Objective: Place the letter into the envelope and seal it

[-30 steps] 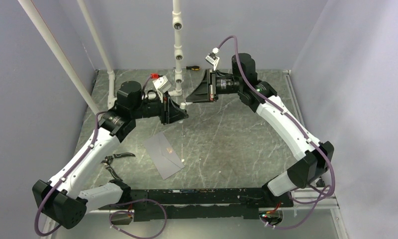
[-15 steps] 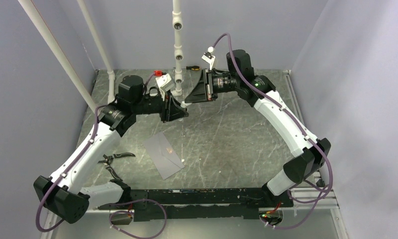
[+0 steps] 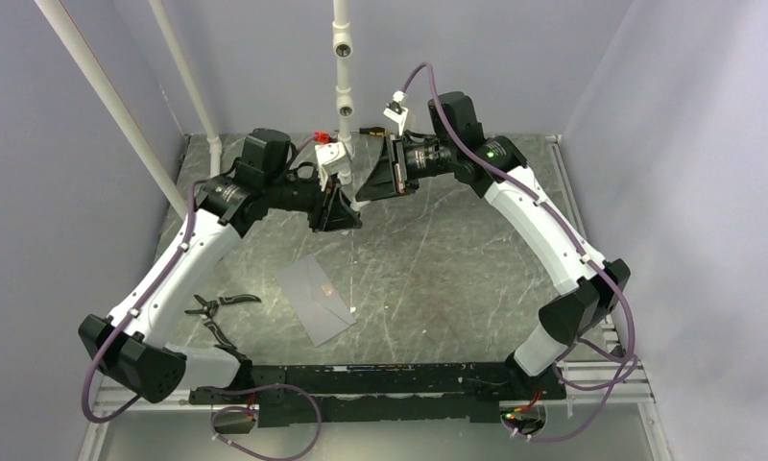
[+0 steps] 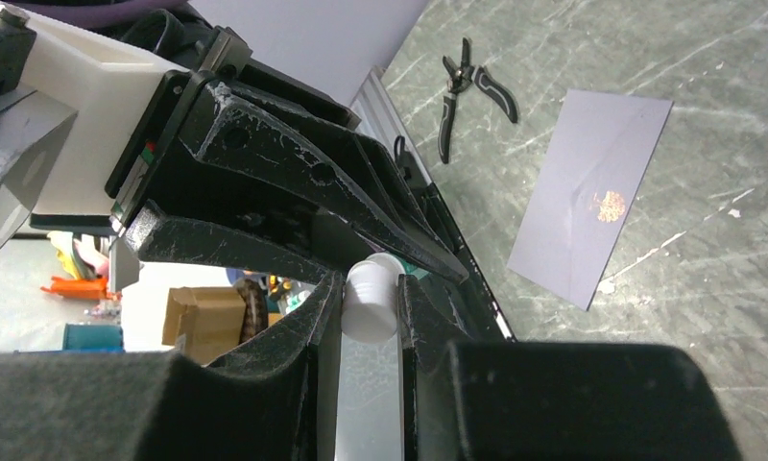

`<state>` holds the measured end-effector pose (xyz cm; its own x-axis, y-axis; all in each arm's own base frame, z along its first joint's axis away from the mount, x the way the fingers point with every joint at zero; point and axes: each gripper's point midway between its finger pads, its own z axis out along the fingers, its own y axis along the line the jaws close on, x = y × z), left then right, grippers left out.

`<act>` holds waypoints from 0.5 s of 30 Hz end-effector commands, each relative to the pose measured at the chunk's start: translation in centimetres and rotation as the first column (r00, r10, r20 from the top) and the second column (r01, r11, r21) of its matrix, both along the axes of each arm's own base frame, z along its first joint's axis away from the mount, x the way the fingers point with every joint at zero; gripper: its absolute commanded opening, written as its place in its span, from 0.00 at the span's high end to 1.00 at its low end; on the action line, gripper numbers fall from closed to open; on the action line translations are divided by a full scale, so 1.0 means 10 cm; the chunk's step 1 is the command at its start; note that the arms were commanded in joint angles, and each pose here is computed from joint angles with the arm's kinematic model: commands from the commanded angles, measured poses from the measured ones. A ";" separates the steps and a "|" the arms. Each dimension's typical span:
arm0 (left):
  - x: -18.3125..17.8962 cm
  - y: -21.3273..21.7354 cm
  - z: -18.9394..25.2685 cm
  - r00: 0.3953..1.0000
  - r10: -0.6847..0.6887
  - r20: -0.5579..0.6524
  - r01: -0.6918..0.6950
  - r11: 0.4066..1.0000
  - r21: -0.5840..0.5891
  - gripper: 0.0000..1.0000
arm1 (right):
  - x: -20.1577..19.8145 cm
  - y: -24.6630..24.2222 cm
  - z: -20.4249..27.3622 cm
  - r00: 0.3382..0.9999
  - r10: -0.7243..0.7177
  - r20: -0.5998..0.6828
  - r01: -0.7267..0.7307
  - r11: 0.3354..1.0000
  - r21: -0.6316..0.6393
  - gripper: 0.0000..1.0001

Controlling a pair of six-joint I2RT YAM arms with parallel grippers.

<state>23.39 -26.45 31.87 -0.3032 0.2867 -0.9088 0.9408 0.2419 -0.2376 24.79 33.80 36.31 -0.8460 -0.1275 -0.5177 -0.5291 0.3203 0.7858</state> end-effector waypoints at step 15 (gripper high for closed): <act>0.01 -0.04 0.07 0.982 -0.178 0.056 0.173 0.981 0.086 0.98 | -0.46 0.17 -0.22 0.978 0.179 -0.103 -0.190 0.976 -0.105 1.00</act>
<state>22.40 -25.62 30.17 -0.3328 0.4408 -0.8336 0.9427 0.1775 -0.2826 23.95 34.38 34.53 -0.8504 -0.2267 -0.4748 -0.5261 0.3612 0.7699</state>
